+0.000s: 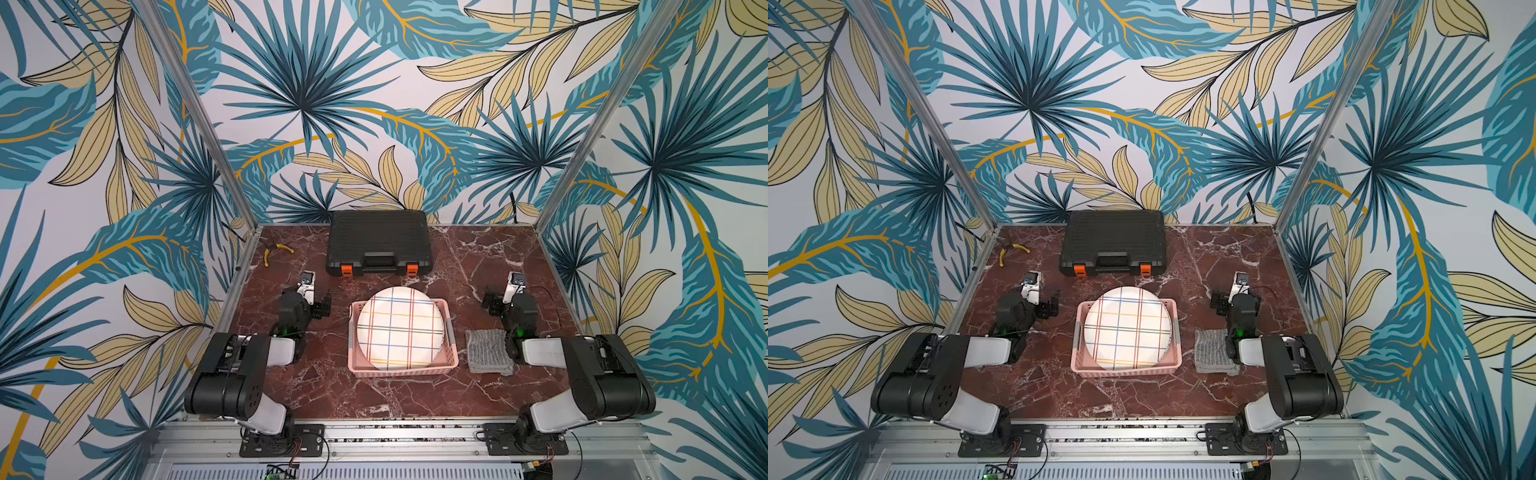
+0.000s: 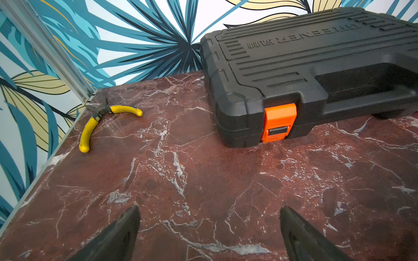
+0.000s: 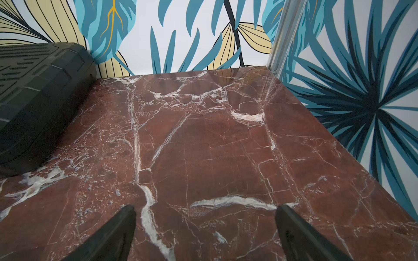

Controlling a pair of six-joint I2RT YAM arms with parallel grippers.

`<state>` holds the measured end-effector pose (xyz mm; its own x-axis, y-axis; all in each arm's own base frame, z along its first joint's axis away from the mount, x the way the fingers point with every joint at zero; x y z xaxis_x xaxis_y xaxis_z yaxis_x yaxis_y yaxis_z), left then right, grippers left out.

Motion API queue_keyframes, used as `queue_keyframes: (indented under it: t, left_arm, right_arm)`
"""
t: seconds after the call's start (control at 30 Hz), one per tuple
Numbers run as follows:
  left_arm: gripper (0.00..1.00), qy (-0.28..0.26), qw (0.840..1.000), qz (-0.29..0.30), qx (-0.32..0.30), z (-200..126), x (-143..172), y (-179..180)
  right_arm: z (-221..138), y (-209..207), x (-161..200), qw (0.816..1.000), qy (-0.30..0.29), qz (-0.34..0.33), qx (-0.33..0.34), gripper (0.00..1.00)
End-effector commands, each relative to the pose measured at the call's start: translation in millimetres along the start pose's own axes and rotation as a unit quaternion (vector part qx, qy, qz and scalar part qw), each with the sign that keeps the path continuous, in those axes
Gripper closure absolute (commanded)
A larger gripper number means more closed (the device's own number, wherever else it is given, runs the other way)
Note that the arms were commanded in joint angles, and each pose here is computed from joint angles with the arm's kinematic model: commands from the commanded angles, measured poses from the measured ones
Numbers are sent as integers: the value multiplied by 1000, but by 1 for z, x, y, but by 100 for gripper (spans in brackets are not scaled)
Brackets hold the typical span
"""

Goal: Wipe the wet plate dry
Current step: Pick up the plate from the bin.

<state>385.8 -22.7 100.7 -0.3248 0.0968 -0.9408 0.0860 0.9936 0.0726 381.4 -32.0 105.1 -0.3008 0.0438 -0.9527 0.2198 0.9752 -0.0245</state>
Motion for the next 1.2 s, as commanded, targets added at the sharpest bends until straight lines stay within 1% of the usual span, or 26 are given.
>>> queue_keyframes:
  t: [0.0,0.67,0.73,0.77,0.83,0.87,0.9,0.93,0.97,1.0,1.03,1.07,1.1,1.17]
  left_arm:
    - [0,-24,1000,-7,-7,1,-17,5]
    - [0,-26,1000,-5,-8,1,-18,5]
    - [0,-27,1000,-6,-9,0,-25,6]
    - [0,-27,1000,-4,-8,-2,-36,7]
    - [0,14,1000,6,13,-8,-55,2]
    - [0,41,999,14,30,-11,-62,-2]
    - [0,73,996,20,50,-19,-73,-6]
    - [0,93,993,25,67,-25,-83,-10]
    - [0,116,989,28,91,-32,-86,-16]
    - [0,136,982,33,125,-42,-91,-26]
    - [0,166,972,36,161,-53,-88,-36]
    - [0,188,961,36,201,-64,-85,-47]
    - [0,205,949,40,237,-75,-82,-57]
    - [0,241,925,37,290,-95,-72,-71]
  right_arm:
    - [-1,3,-9,1000,-14,-1,-5,0]
    - [-1,3,-9,1000,-14,-1,-5,0]
    - [-1,3,-10,1000,-15,-1,-5,0]
    - [-1,3,-13,1000,-21,-2,-4,0]
    - [-6,4,-36,1000,-27,-2,-2,0]
    - [-10,2,-40,1000,4,-1,5,1]
    - [-18,-5,-51,998,40,28,29,0]
    - [-25,-11,-57,996,57,56,48,0]
    - [-32,-17,-66,992,59,89,65,1]
    - [-39,-25,-68,985,59,137,88,1]
    - [-46,-37,-65,971,63,192,128,1]
    - [-53,-46,-55,957,83,230,159,0]
    - [-54,-46,-52,952,97,245,155,0]
    - [-53,-17,-60,958,124,251,65,0]
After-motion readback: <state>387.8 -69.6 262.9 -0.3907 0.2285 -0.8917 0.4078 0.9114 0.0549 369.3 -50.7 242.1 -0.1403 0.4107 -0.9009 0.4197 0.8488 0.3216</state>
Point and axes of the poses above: each gripper's point midway between its finger pads, its own z axis out along the fingers, its own y axis along the line the jaws close on, x = y × z, the point moved 1 cm from there along -z, back along the fingers, and after that the axes turned 1 degree about -z, right-handed, at the moved point
